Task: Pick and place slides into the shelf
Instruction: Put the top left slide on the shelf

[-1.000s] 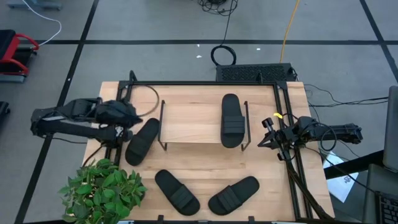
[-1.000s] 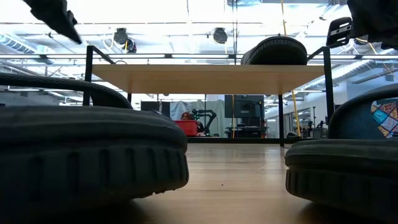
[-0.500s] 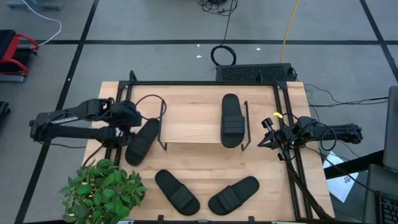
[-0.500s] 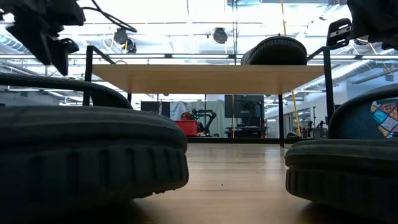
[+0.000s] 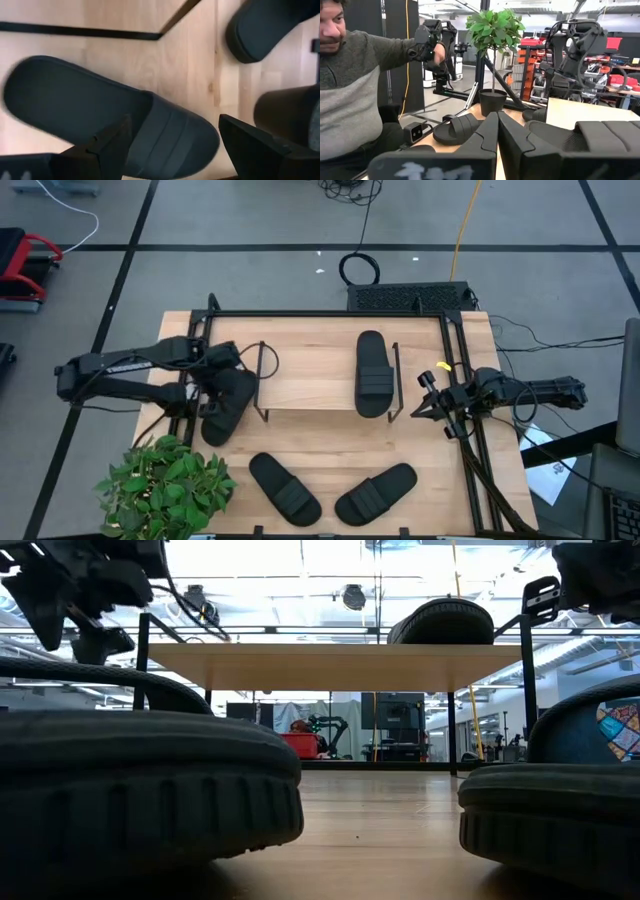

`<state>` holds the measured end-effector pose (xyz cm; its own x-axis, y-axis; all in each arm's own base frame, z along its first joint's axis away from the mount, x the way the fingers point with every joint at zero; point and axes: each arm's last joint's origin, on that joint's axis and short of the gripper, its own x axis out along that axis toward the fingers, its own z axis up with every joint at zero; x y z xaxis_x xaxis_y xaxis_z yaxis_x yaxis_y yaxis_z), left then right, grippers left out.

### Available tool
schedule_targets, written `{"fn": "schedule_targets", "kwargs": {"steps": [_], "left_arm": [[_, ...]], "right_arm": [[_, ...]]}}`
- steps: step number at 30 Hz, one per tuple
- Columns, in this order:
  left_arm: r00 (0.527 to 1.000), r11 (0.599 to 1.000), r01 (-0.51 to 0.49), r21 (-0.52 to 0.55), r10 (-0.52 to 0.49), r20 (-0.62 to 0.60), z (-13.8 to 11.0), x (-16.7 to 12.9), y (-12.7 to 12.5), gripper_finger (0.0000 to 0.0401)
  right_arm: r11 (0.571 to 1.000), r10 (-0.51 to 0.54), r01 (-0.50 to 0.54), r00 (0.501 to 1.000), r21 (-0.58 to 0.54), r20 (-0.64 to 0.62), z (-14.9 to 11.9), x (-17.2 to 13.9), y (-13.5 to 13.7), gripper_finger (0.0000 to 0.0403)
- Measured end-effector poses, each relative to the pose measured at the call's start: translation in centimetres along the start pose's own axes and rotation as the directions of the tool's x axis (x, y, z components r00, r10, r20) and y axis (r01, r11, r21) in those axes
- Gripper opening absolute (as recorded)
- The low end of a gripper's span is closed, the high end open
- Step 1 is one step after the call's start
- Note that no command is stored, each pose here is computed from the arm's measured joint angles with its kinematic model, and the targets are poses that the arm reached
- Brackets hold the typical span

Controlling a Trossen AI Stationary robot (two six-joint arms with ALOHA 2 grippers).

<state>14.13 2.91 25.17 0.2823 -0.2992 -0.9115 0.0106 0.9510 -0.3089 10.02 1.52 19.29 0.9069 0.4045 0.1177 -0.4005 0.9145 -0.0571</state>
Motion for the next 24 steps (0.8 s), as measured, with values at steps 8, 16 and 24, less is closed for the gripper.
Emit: {"fn": "schedule_targets", "kwargs": {"steps": [8,16,24], "left_arm": [[0.998,1.000,0.021,-0.019,-0.022,-0.064,0.5,0.6,0.8,0.0294],[0.997,0.997,0.049,-0.056,-0.052,-0.060,0.6,0.7,1.3,0.0294],[0.987,0.993,0.020,-0.117,-0.039,-0.156,1.5,2.2,2.3,0.0294]], "right_arm": [[1.000,0.000,0.001,1.000,0.027,-0.011,-0.1,0.1,0.0,0.0000],[1.000,0.000,0.000,1.000,0.027,-0.010,-0.1,0.1,0.0,0.0000],[1.000,-0.001,0.001,1.000,0.026,-0.009,-0.1,0.1,0.0,0.0000]]}}
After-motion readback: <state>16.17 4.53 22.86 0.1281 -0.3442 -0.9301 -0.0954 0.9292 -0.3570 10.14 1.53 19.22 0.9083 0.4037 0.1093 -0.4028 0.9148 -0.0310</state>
